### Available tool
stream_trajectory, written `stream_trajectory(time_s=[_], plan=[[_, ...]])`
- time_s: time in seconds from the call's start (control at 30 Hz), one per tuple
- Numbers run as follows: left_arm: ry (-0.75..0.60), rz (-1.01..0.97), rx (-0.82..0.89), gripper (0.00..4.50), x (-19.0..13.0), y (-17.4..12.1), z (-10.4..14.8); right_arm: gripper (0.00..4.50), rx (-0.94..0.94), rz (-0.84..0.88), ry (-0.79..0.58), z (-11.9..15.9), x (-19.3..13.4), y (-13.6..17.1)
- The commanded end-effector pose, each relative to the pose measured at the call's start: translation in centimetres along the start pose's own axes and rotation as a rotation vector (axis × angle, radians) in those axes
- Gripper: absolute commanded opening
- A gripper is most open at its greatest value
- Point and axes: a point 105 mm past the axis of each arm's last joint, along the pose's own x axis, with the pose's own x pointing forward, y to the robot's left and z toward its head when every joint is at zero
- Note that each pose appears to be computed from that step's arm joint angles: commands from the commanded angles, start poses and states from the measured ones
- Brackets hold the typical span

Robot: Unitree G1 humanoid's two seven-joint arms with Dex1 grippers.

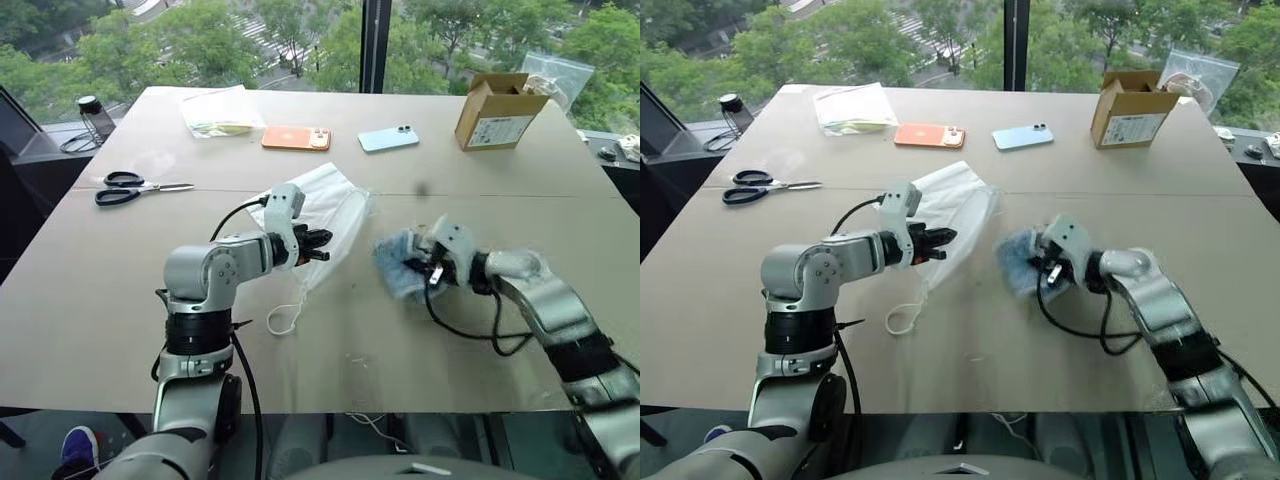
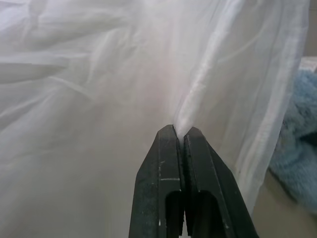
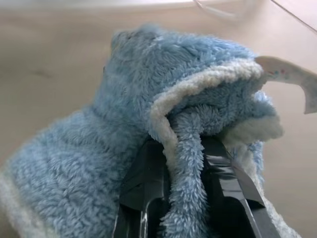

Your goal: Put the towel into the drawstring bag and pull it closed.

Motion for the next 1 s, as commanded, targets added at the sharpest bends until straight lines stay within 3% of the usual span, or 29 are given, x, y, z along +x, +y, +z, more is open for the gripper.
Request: stream_trajectory(time_s=[0.03, 0.13, 0.27, 0.4, 0.63, 0.87, 1.0], plan=[[-0.020, -0.094, 0.079, 0.00, 0.4, -2.2, 1.0, 0.12, -0.078, 0.137, -0.223, 5.8, -1.6, 3.9], [0.011, -0.168, 0.171, 0.00, 0.5, -3.6, 0.5, 0.11, -0.147, 0.183, -0.286, 8.3, -0.7, 5.7], [0.007, -0.259, 0.226, 0.00, 0.0, -5.2, 0.3, 0.11, -0.200, 0.155, -0.255, 8.5, 2.4, 5.2], [-0.038, -0.319, 0.230, 0.00, -0.8, -6.2, 0.9, 0.11, -0.175, 0.111, -0.104, 5.0, 5.5, 3.1], [-0.140, -0.358, 0.213, 0.00, -2.7, -6.8, 2.4, 0.11, -0.190, 0.067, 0.108, 0.4, 6.0, 1.1], [-0.248, -0.352, 0.179, 0.00, -4.1, -7.4, 3.9, 0.11, -0.277, 0.062, 0.213, -0.9, 6.3, 0.7], [-0.183, -0.383, 0.213, 0.00, -4.3, -8.0, 2.4, 0.11, -0.125, 0.010, 0.182, -0.4, 7.0, 0.2]])
